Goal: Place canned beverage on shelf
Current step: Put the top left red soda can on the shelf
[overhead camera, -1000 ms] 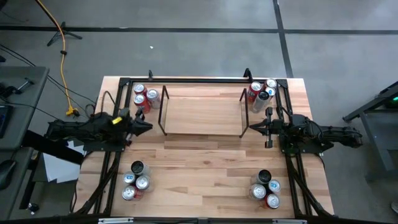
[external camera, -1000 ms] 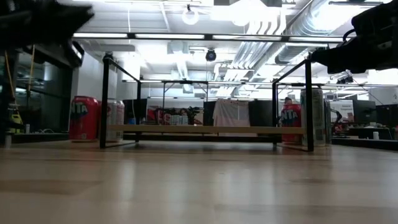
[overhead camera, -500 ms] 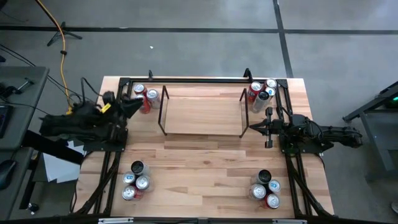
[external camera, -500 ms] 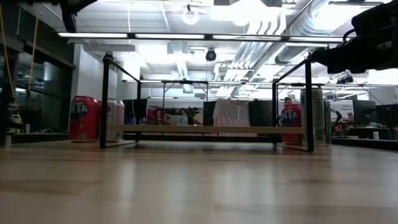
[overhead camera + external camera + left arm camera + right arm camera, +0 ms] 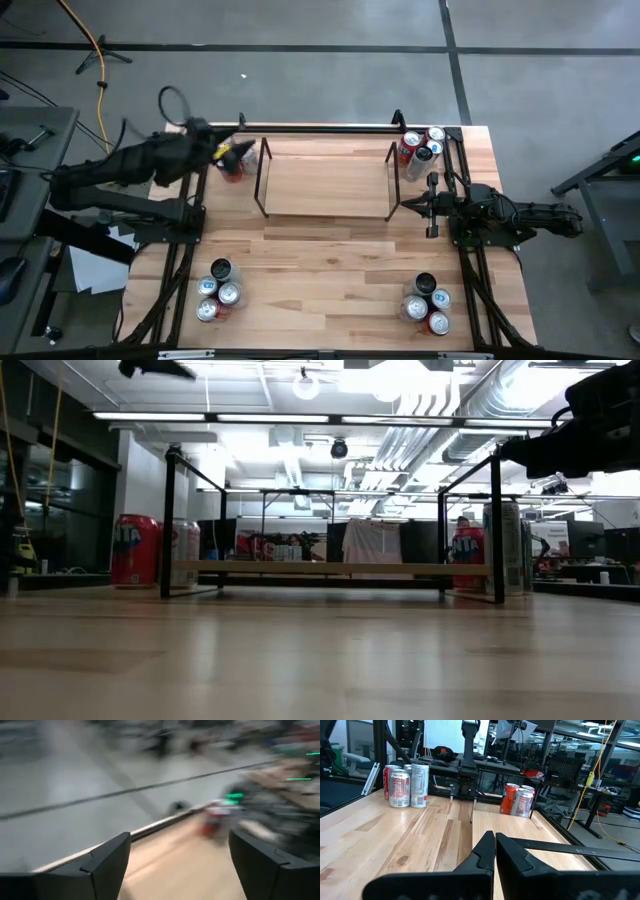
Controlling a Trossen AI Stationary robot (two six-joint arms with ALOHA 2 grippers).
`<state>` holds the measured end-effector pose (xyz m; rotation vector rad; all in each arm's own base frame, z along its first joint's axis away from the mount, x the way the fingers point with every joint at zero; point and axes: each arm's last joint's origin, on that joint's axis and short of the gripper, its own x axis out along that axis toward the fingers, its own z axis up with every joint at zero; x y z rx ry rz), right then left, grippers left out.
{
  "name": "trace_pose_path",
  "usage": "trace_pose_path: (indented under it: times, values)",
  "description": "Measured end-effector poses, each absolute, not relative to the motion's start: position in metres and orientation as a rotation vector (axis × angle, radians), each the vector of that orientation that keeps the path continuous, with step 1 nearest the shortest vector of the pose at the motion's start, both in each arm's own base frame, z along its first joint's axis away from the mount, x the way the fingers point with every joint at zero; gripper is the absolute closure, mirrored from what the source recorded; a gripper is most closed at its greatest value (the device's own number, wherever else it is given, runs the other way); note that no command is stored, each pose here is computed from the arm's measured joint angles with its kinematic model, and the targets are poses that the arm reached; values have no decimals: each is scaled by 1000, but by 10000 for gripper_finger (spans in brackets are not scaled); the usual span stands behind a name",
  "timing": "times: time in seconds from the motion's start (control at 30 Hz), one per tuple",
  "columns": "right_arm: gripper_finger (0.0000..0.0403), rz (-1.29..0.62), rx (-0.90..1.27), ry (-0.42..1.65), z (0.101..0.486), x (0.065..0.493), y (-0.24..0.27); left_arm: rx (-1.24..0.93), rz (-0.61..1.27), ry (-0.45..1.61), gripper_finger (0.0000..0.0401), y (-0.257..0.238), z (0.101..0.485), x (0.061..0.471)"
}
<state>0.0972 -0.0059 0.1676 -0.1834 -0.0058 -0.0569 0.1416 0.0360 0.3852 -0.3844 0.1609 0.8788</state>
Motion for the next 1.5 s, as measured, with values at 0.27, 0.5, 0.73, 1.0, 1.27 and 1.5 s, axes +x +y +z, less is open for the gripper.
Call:
trace_pose_path:
  times: [0.27, 0.5, 0.73, 1.0, 1.27, 1.5]
  values:
    - [402, -57, -183, -6, 168, 97, -6, -611, 1173, 581, 107, 78, 362, 138]
    - [402, -57, -183, -6, 168, 97, -6, -705, 1334, 892, 107, 100, 338, 128]
    - [402, -57, -183, -6, 168, 97, -6, -793, 1310, 900, 107, 112, 304, 128]
    - [402, -57, -184, -6, 168, 97, -6, -862, 1376, 923, 107, 118, 263, 121]
    - [402, -57, -183, -6, 168, 97, -6, -877, 1388, 820, 107, 127, 245, 123]
    - [402, -57, -183, -6, 168, 97, -6, -881, 1379, 828, 107, 129, 233, 121]
